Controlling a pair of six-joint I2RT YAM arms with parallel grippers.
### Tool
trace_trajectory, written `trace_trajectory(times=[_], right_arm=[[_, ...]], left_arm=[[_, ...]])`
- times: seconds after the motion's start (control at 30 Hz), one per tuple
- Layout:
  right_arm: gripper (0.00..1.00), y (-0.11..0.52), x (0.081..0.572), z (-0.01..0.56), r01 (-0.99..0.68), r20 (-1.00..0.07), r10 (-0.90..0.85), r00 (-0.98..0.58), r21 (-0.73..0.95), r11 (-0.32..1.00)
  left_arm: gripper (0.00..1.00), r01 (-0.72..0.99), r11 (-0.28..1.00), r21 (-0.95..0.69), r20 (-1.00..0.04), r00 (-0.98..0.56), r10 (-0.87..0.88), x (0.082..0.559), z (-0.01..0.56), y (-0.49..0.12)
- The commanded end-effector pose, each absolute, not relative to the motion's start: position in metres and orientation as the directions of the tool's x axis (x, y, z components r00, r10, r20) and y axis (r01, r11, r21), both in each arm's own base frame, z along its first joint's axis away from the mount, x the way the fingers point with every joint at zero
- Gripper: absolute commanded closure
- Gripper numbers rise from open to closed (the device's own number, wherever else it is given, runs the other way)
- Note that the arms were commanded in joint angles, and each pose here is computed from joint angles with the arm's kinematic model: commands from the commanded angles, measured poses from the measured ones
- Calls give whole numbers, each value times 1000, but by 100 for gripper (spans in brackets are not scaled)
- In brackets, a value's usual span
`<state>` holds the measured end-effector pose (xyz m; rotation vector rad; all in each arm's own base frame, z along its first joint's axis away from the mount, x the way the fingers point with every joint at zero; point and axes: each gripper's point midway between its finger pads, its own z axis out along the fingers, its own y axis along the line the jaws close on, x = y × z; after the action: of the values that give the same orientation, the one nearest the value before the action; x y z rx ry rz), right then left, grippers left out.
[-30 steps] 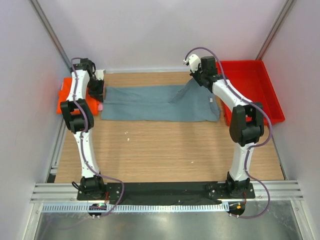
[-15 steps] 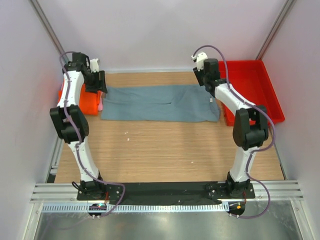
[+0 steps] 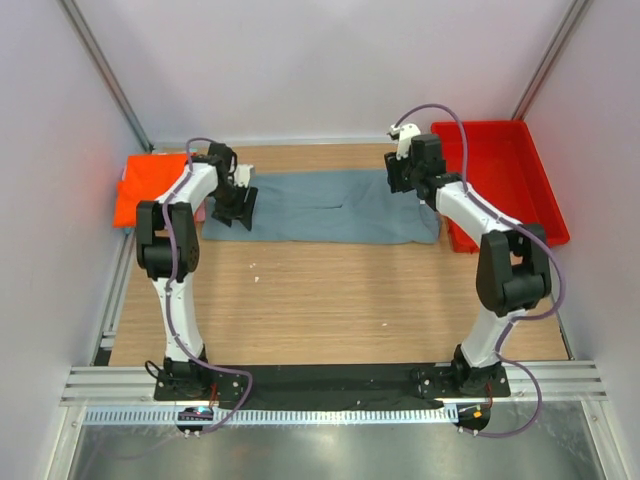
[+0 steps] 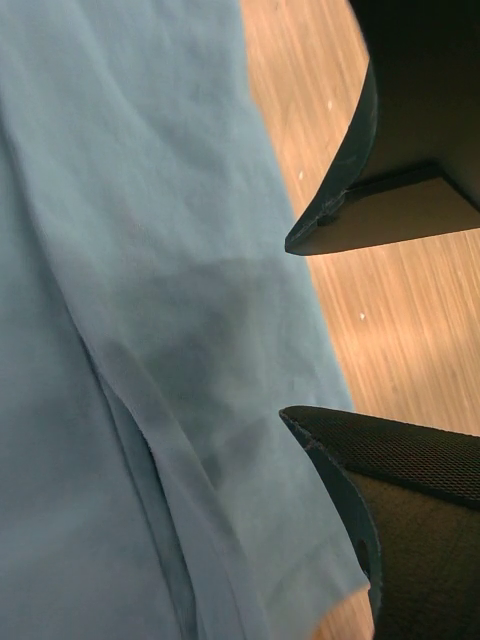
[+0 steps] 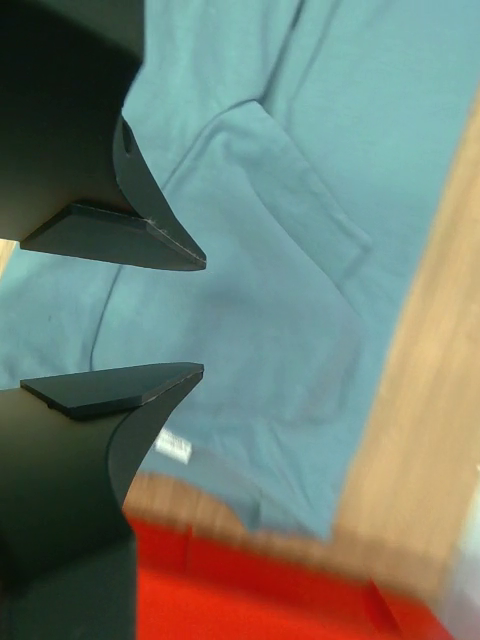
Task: Fold and stack the t-shirts
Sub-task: Fold the tshirt
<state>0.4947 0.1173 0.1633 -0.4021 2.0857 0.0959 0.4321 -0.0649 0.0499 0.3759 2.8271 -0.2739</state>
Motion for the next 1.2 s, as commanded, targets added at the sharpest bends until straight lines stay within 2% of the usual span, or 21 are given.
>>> trace_trajectory(times=[0.0,0.23,0.33,0.4,0.63,0.73,0.83,0.93,1.07,1.1,1.17], right_arm=[[52,139,497,133,-364,-817,-193,-543,22,931],[53,146,511,80,-335,-753,-164,-637,79,939],[53,148,514,60,-323,-720,-160,-675,94,942],[53,148,519,56,-322,-714,-162,-682,94,942],[53,151,531,46,-321,-685,-171,-708,96,942],[52,154,539,44,-319,-680,-167,-714,104,942],[52,156,542,39,-314,-663,-161,-731,117,942],[52,160,551,38,-316,-668,-160,-727,119,941],[52,158,561,51,-306,-693,-155,-705,101,947],[52,158,561,61,-307,-706,-147,-692,103,946],[52,159,555,64,-312,-709,-142,-691,115,943]], left_arm=[[36,259,960,-106,-342,-916,209,447,54,-50],[35,235,967,-98,-316,-929,194,444,46,-46],[26,233,966,-109,-273,-942,196,432,38,-49],[1,241,965,-100,-270,-941,206,425,41,-50],[1,307,951,-21,-187,-936,298,365,34,-51],[0,334,941,58,-195,-921,339,355,40,-43],[0,349,935,69,-151,-922,355,333,32,-38],[0,366,929,62,-149,-917,371,318,34,-41],[0,366,926,94,-228,-897,378,315,56,-44],[0,356,925,130,-279,-882,379,320,71,-40],[0,361,915,180,-318,-859,401,325,85,-34]])
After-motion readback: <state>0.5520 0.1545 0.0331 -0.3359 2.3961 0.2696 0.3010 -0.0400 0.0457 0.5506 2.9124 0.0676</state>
